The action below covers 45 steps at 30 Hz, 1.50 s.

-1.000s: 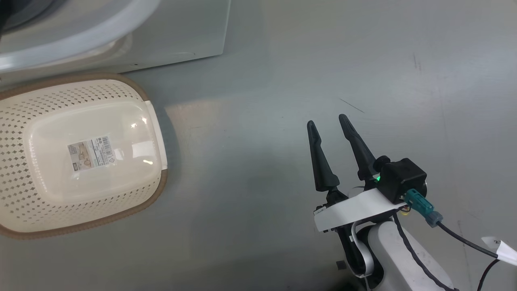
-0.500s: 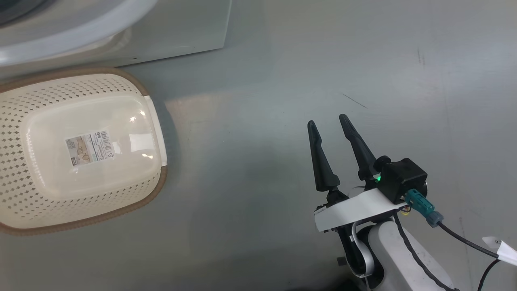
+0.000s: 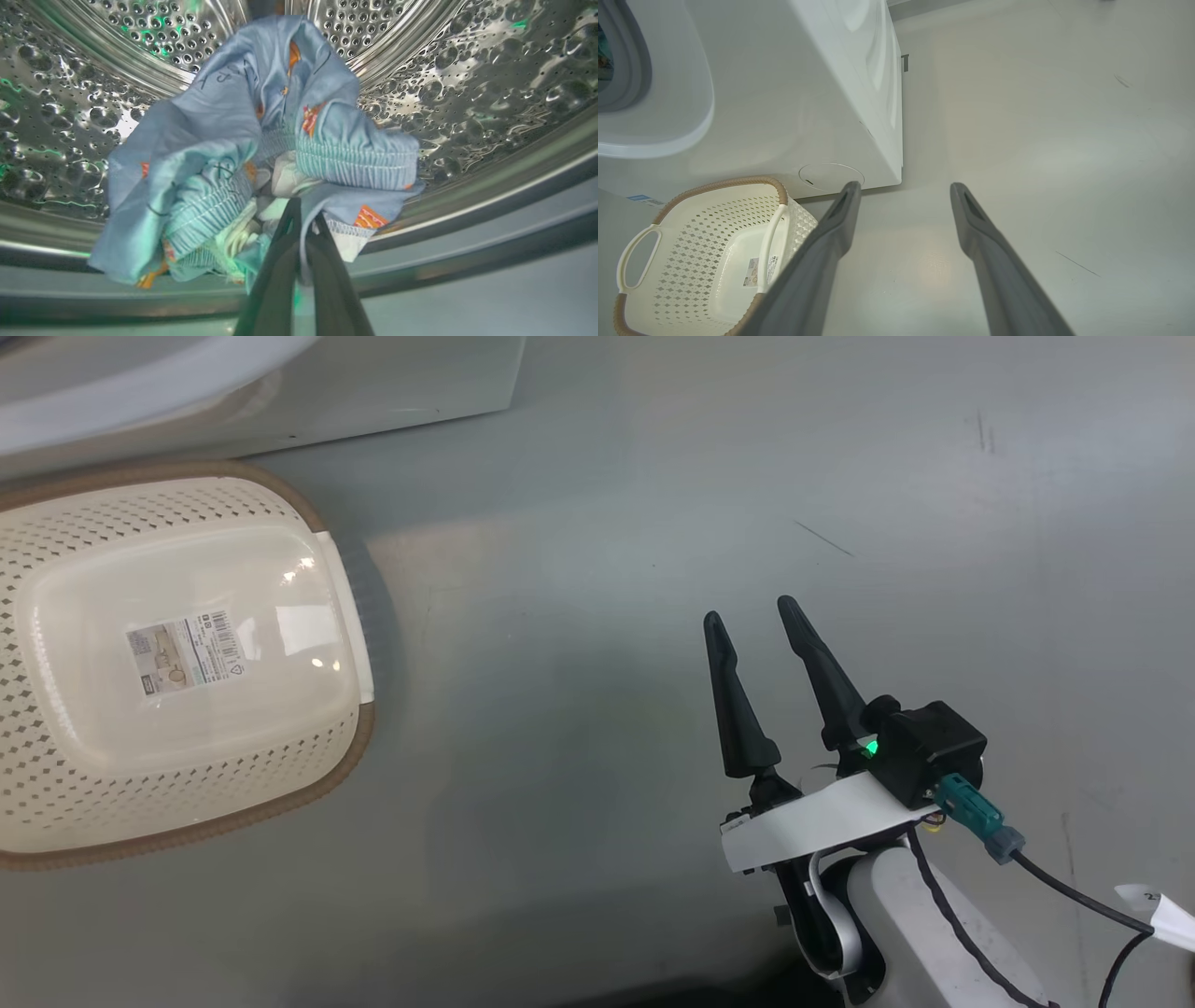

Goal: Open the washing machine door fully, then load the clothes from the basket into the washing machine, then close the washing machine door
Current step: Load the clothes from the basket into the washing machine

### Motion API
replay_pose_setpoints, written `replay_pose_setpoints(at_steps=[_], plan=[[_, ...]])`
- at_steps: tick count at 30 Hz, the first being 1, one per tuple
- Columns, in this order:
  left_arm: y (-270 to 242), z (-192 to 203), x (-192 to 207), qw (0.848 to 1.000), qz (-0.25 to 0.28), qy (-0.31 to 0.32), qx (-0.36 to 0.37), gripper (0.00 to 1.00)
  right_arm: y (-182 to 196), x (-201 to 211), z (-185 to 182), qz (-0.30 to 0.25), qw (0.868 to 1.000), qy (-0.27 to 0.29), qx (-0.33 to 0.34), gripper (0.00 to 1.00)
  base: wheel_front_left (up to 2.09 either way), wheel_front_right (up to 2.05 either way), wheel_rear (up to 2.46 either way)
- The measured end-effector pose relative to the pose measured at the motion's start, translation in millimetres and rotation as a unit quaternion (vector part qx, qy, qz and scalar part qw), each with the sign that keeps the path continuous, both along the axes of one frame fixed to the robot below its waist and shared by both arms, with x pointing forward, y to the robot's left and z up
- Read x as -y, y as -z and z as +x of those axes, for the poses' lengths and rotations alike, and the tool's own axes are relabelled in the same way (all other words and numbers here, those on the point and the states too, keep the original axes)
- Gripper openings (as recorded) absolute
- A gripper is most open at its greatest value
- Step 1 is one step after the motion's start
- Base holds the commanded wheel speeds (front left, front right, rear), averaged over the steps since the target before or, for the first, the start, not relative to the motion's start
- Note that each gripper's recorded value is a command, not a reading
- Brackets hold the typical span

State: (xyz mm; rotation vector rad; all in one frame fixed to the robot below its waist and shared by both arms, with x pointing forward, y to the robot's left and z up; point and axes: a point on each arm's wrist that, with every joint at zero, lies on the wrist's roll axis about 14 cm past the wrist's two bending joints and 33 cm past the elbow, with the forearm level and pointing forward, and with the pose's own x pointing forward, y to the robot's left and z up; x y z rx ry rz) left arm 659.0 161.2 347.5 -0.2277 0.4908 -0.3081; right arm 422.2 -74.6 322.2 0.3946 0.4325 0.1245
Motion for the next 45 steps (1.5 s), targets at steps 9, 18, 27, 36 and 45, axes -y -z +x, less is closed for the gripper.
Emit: replay_pose_setpoints(at_steps=[9, 18, 27, 36, 45], plan=[[-6.9, 17.3, 8.2, 0.999, -0.016, 0.003, 0.045, 0.0, 10.2, 0.3, -2.1, 0.004, 1.0, 0.003, -0.015, 1.0, 0.0, 0.0, 0.0], [-29.2, 33.2, 21.9, 0.993, -0.048, 0.007, 0.109, 0.0, 13.3, 1.7, -2.3, 0.006, 1.0, 0.006, -0.02, 1.0, 0.0, 0.0, 0.0], [-31.0, 39.6, 19.0, 0.991, -0.047, 0.002, 0.123, 0.0, 14.3, 4.7, -3.9, 0.006, 1.0, 0.011, -0.024, 1.0, 0.0, 0.0, 0.0], [-28.3, 45.4, 15.7, 0.991, -0.041, 0.004, 0.131, 0.0, 20.3, 3.0, -6.0, 0.008, 0.999, 0.009, -0.032, 1.0, 0.0, 0.0, 0.0], [-17.6, 51.4, 14.0, 0.99, -0.039, 0.005, 0.133, 0.0, 29.1, 3.9, -9.6, 0.008, 0.999, 0.011, -0.045, 1.0, 0.0, 0.0, 0.0]])
